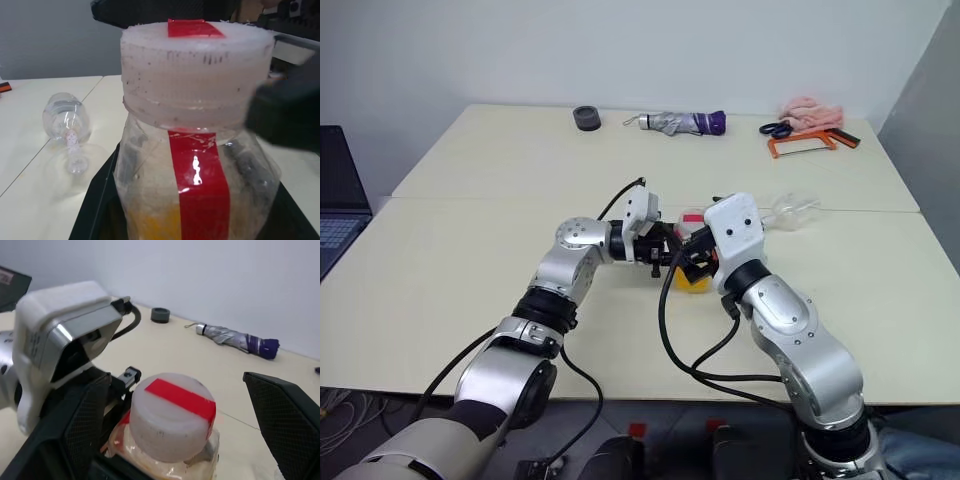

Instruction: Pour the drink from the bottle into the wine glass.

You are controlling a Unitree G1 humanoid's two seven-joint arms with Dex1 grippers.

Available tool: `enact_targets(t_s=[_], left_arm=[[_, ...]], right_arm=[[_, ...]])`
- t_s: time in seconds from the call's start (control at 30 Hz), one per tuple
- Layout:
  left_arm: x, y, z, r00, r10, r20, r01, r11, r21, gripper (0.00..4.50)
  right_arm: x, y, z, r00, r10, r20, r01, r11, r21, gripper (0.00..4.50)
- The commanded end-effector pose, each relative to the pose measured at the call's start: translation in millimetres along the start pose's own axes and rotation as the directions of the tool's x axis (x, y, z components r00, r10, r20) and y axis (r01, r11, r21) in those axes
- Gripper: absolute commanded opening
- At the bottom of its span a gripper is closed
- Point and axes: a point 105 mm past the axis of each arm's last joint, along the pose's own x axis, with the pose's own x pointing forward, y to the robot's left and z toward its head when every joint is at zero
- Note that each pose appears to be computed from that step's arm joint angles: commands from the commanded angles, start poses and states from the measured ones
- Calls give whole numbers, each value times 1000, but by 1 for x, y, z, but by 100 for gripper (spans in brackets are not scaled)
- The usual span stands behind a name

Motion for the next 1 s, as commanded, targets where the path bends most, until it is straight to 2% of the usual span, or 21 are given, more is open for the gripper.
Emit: enact_targets(t_s=[0.03,0.1,0.27,0.4,0.47,0.53,0.6,0.77,0.83,1.0], left_arm=[[2,5,18,1000,1,30,-3,997,72,176],[2,5,18,1000,2,31,-4,997,73,176],[1,6,18,999,6,32,-9,997,74,176],[0,6,19,999,7,37,-9,997,75,176],[0,5,21,999,-7,39,4,997,72,176],[-1,2,23,999,-38,38,35,997,70,176],[-2,-1,25,997,-78,28,75,994,80,176],[-6,-5,28,992,-121,18,119,989,92,176],[-7,-3,29,995,-94,31,91,992,90,174],[-9,-4,27,997,-72,36,69,995,75,173]], right_arm=[[-2,-7,5,998,-42,36,40,997,71,413],[-2,-7,2,999,-41,28,38,995,97,362],[-3,-1,-7,1000,-6,-7,7,994,107,188],[-2,6,-9,999,41,-13,-40,996,83,187],[-1,15,-6,986,164,6,-164,985,52,187],[-6,24,-2,918,396,19,-396,918,-8,187],[-7,16,-1,822,568,-36,-569,820,-64,187],[4,-21,20,688,715,-121,-722,692,-14,187],[4,-26,18,708,695,-125,-702,712,-13,187],[-5,-24,20,778,625,-58,-627,778,-21,355]])
